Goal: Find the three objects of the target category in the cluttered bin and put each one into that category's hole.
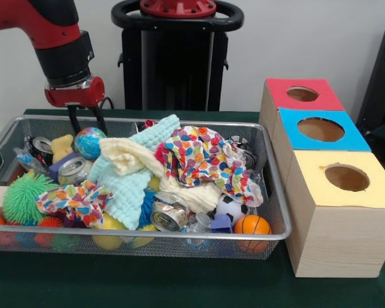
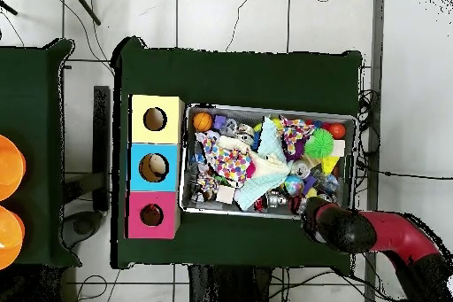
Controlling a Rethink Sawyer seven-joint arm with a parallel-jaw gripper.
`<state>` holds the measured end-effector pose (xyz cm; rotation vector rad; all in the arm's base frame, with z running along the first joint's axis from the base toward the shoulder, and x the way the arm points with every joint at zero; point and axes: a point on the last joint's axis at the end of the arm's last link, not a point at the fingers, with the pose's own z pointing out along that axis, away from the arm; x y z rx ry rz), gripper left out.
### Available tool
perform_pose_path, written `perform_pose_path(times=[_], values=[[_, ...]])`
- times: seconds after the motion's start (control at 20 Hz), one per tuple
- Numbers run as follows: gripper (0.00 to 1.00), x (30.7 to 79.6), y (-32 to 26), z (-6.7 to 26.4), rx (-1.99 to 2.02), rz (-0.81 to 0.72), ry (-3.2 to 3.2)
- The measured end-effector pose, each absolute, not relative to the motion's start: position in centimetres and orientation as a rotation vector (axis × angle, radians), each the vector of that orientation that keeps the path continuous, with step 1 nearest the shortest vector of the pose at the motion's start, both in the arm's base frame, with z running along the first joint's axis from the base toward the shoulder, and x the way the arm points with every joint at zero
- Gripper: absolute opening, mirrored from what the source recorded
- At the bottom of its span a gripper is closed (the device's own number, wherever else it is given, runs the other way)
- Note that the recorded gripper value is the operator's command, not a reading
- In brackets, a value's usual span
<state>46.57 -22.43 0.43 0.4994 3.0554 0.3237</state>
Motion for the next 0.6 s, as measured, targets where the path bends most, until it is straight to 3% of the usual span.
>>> perform_pose_path(times=[0.6], values=[[1.00, 47.0, -23.9, 0.3, 0.503, 0.305, 3.033]])
